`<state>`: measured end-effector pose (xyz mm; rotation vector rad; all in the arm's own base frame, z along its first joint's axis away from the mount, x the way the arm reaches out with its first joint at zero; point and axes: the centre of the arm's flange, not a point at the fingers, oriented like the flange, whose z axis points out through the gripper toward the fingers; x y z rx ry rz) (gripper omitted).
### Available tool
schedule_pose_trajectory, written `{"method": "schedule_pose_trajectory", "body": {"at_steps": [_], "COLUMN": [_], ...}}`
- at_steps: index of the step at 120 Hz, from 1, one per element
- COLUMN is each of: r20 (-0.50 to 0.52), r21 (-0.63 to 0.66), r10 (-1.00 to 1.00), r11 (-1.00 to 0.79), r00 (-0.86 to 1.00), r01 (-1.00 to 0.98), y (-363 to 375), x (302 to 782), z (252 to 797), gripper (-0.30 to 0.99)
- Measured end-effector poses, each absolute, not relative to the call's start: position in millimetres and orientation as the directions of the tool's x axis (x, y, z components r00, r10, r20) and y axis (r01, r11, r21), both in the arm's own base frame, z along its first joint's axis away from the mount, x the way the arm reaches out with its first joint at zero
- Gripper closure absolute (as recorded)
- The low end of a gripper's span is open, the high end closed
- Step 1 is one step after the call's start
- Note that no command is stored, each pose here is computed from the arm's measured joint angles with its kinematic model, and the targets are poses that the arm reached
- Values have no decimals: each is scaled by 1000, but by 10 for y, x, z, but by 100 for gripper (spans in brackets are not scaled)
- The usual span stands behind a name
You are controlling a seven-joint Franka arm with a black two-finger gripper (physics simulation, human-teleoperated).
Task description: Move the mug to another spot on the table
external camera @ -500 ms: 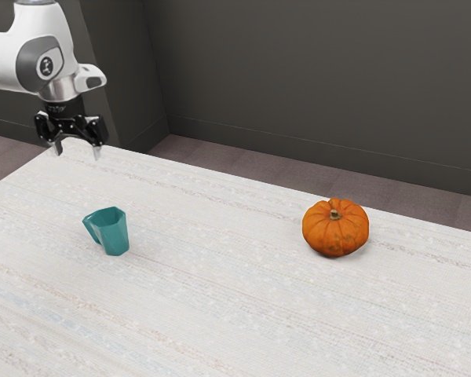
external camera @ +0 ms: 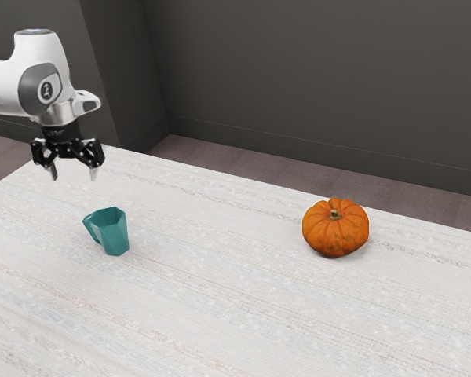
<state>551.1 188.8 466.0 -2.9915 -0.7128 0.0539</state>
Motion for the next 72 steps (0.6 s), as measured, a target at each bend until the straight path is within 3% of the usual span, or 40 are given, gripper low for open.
{"method": "schedule_pose_trajectory", "body": {"at_steps": [38, 72], "r20": [-127, -258], "r21": [107, 246], "r10": [820, 936], "r11": [-549, -177], "r00": [559, 240], "r01": [829, 953], "y": [2377, 2525], "x": [5358, 5258], "z": [3950, 3593], "gripper": [0, 0]}}
